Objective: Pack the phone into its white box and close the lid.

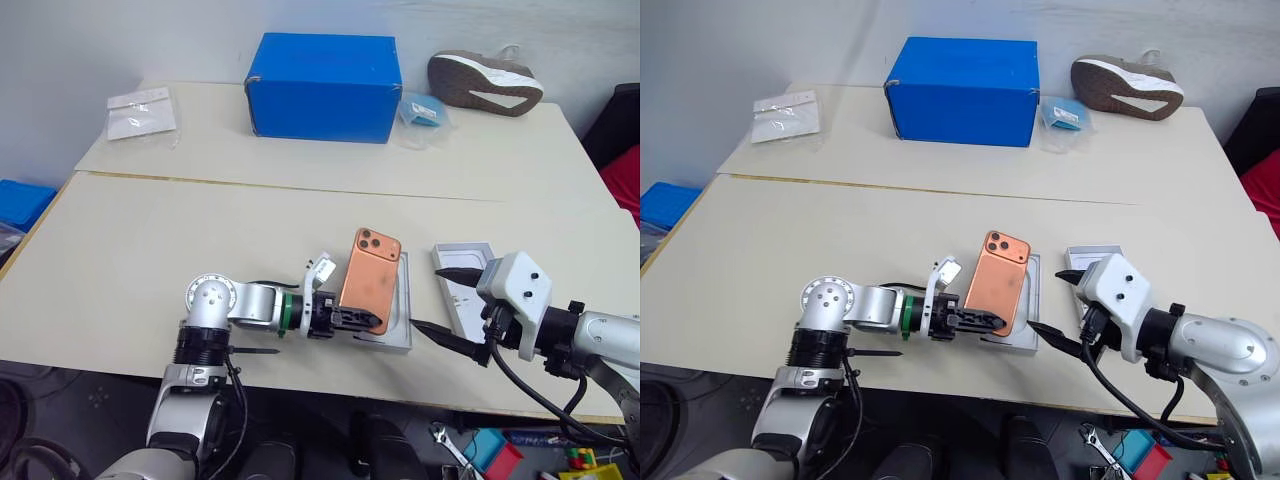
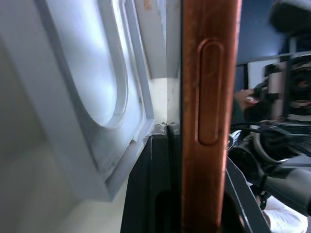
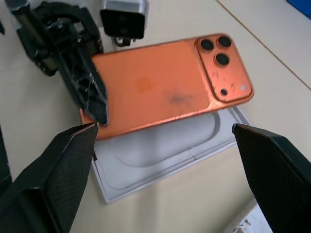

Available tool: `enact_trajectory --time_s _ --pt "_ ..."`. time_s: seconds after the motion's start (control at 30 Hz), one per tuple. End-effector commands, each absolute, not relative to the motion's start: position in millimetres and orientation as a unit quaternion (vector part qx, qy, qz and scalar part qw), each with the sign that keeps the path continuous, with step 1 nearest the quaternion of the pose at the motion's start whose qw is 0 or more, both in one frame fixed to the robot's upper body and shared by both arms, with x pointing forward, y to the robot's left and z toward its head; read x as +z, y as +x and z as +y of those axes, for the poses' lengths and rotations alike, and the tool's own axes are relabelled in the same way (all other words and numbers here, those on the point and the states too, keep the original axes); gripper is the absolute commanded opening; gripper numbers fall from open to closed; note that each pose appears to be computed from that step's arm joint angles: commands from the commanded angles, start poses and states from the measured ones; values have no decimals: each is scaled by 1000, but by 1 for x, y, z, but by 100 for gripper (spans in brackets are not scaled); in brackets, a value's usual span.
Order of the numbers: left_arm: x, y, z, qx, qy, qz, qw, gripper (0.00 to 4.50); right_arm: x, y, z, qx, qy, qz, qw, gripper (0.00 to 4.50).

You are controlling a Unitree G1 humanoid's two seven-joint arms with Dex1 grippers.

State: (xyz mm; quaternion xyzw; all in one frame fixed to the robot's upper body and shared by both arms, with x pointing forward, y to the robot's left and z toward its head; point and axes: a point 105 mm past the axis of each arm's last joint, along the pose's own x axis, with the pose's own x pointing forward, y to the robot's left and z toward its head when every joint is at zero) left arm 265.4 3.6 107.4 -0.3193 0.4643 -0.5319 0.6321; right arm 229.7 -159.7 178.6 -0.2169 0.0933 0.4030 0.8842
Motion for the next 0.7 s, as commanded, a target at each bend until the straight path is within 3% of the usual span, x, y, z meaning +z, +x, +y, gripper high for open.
enact_trajectory --time_s 0.03,0.7 --pt "115 255 -8 -556 -335 460 607 10 187 224 -159 394 -240 73 884 450" --pt "110 262 -28 -508 -360 474 622 10 185 227 -166 382 -245 76 888 450"
